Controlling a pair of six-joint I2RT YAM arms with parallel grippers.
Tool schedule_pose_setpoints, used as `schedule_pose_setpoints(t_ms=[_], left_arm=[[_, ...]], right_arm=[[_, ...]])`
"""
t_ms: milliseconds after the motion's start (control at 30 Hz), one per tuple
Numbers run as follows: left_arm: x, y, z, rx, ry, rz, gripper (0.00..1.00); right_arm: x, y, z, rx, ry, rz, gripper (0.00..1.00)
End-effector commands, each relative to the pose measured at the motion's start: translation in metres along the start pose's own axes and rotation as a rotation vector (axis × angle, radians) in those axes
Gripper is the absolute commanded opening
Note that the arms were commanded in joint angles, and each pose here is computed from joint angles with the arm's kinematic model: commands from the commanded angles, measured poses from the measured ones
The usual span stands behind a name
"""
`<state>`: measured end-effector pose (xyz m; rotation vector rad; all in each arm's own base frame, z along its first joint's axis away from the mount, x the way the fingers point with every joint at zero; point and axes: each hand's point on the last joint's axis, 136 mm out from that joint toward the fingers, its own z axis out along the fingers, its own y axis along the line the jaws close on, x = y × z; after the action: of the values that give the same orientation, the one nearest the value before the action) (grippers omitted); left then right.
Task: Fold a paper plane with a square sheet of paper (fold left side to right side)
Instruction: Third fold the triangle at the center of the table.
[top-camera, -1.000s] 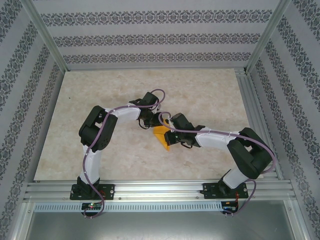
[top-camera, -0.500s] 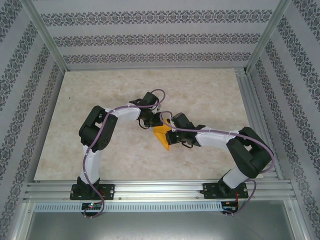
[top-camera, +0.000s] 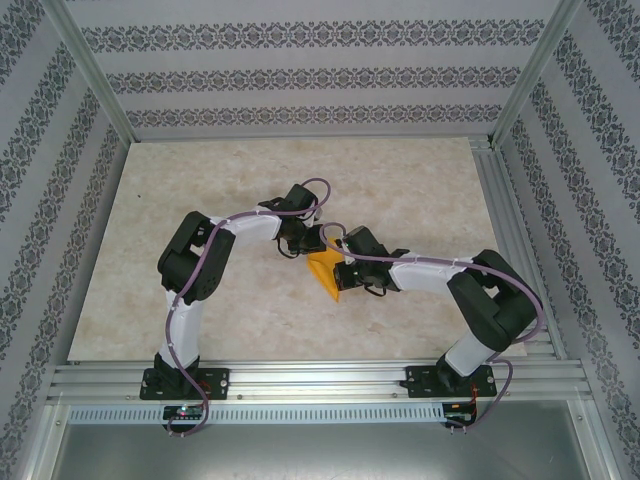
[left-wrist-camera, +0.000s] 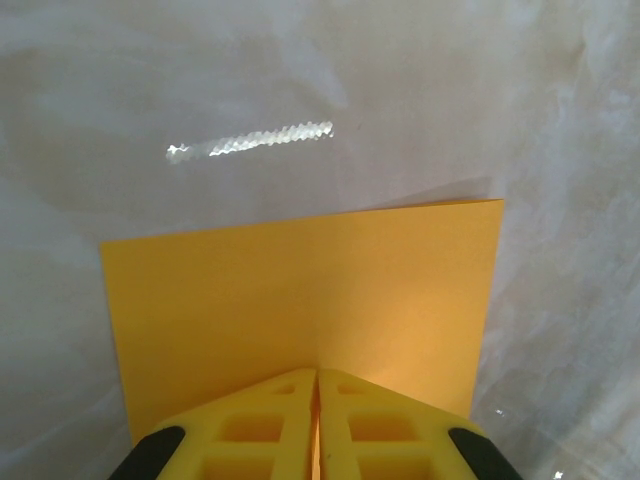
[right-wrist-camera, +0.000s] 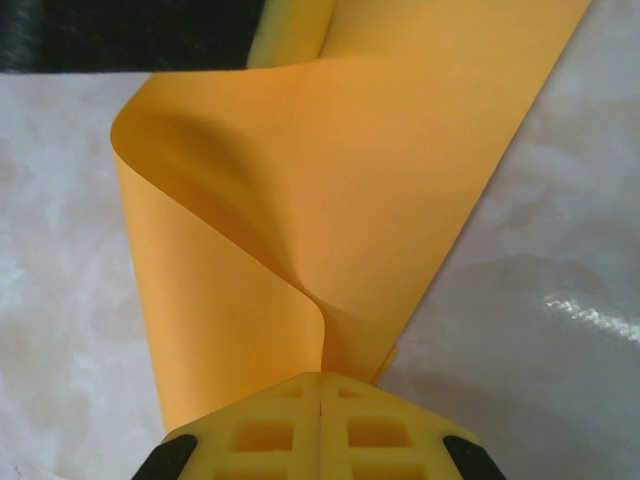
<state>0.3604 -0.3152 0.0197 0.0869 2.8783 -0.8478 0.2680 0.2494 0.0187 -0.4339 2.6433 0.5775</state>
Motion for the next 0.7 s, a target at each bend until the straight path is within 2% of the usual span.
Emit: schedule_pose_setpoints(t_ms=[0,333,667], left_arm=[[0.022,0.016,0.02,-0.066,0.068,0.002,0.11],[0.023,0.017,0.021,-0.066,0.071,0.002,0.11],[0.023,0.016,0.021,-0.064,0.07,0.004,0.11]], right_arm=[[-0.012,-0.003,0.001,0.015,-0.021,0.02,0.0],[-0.016,-0.003,0.003,0.018,-0.022,0.018,0.0],[-0.002,-0.01,0.003,0.045,0.008,0.028,0.0]])
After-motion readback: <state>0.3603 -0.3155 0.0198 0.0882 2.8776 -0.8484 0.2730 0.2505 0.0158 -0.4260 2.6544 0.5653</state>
